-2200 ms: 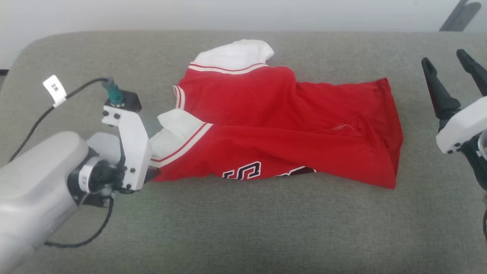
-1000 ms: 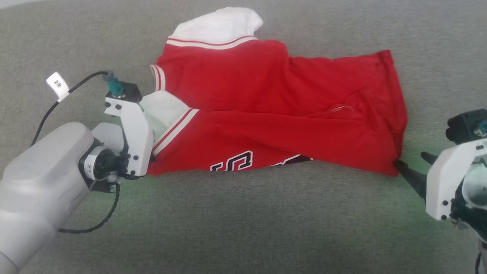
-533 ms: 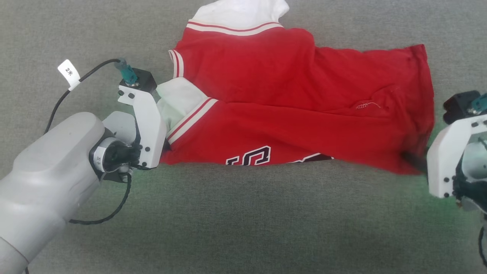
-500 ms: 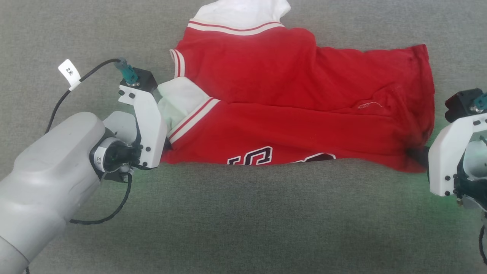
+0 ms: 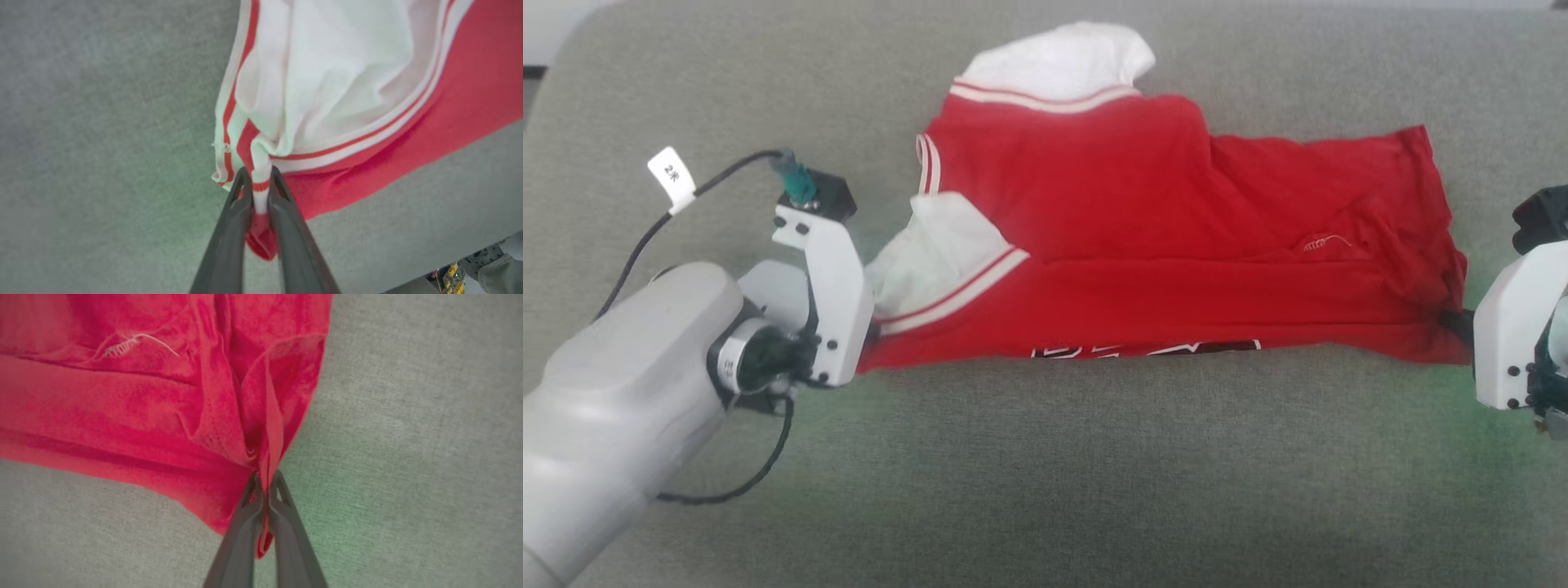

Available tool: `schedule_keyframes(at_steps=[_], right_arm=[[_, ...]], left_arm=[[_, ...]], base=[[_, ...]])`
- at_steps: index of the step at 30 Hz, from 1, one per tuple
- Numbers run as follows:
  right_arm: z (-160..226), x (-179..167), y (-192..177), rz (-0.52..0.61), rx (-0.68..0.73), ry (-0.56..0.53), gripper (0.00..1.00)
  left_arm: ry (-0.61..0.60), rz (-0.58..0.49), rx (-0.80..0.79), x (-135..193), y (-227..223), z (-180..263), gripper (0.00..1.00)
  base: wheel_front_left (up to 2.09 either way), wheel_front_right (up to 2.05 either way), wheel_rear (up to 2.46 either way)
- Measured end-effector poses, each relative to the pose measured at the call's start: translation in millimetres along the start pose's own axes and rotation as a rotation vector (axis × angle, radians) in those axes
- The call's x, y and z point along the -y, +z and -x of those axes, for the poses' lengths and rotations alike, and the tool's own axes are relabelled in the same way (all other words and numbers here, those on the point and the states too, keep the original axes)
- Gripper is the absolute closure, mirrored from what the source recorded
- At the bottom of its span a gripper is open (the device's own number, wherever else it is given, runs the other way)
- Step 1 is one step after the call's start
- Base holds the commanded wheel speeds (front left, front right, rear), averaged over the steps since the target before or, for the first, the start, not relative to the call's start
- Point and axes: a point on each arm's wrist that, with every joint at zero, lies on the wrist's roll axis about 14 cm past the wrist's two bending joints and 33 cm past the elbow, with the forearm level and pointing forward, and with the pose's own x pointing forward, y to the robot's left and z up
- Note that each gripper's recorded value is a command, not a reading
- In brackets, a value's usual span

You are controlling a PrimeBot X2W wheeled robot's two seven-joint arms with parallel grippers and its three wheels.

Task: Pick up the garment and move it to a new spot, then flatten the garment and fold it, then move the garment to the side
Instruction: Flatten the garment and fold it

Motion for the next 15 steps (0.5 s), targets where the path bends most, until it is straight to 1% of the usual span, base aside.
schedule_keyframes(at_steps=[6, 11, 15], right_arm=[[20.8, 0.9, 4.2, 0.034, 0.003, -0.020, 1.00], [35.3, -2.6, -9.8, 0.038, -0.030, -0.007, 1.00], [43.7, -2.2, -27.9, 0.032, -0.067, -0.007, 1.00]], left_arm=[[0.027, -0.019, 0.003, -0.6, -9.4, 27.2, 1.00], [0.040, -0.022, -0.029, 2.7, -30.4, 44.3, 1.00], [0.038, -0.023, -0.053, 7.2, -48.1, 51.3, 1.00]], base=[[0.00, 0.00, 0.00], [0.00, 0.00, 0.00], [0.00, 0.00, 0.00]])
